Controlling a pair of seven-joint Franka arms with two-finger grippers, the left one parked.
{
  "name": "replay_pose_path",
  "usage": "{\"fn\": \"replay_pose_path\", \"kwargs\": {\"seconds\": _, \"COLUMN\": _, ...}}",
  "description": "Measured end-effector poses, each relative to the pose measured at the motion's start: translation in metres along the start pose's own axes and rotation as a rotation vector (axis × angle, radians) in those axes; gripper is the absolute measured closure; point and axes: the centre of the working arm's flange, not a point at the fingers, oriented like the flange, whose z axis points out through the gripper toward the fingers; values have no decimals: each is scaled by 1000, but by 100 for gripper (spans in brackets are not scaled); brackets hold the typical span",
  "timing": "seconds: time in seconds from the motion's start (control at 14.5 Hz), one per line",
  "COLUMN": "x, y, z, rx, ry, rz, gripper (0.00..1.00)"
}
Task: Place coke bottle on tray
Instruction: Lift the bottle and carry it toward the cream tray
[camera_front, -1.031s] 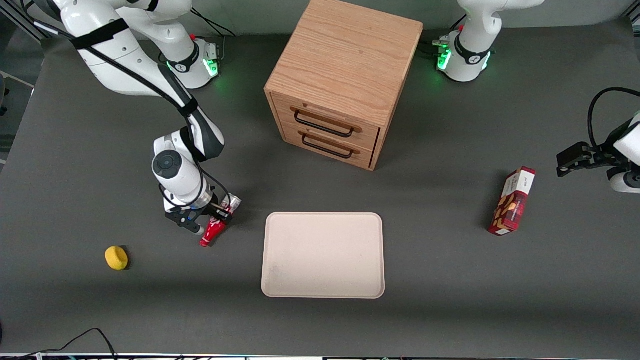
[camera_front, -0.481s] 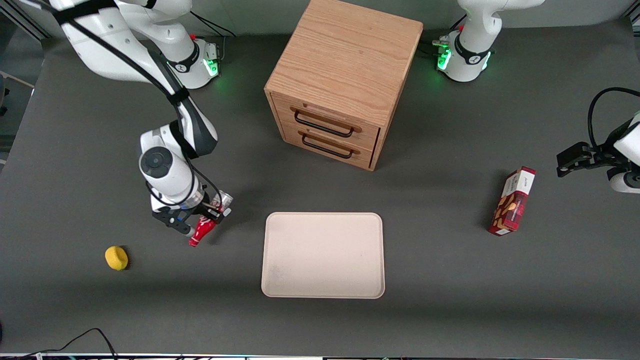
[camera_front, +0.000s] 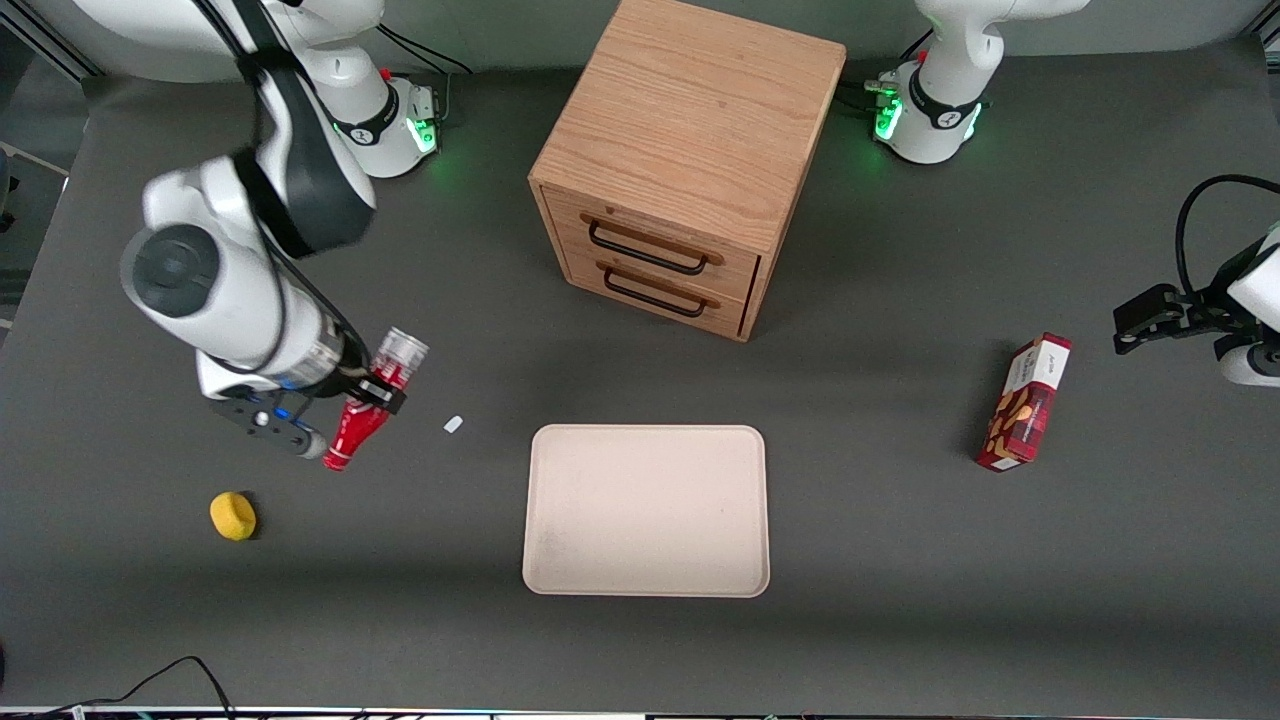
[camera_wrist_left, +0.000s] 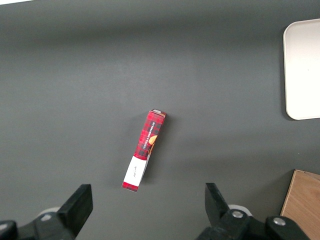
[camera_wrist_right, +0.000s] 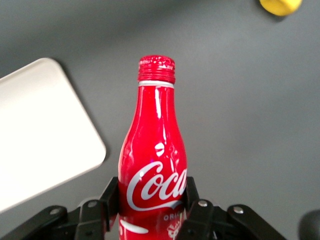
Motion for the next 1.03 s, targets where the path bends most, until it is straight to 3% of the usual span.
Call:
{"fn": "replay_pose_path", "kwargs": {"seconds": 0.21, "x": -10, "y": 10, "z": -68, "rx": -7, "ry": -32, "rz": -37, "gripper": 45}}
{"fn": "replay_pose_path", "kwargs": {"seconds": 0.48, "x": -14, "y": 11, "z": -87, "rx": -17, "ry": -52, "rz": -107, "gripper": 45}}
{"fn": "replay_pose_path", "kwargs": {"seconds": 0.83, "x": -11, "y": -56, "z": -35, "rx": -30, "ry": -90, "rz": -217, "gripper": 45}}
{"fn": "replay_pose_path", "kwargs": {"seconds": 1.03, "x": -17, "y": -117, "z": 17, "rx": -9, "ry": -72, "rz": -278, "gripper": 45}}
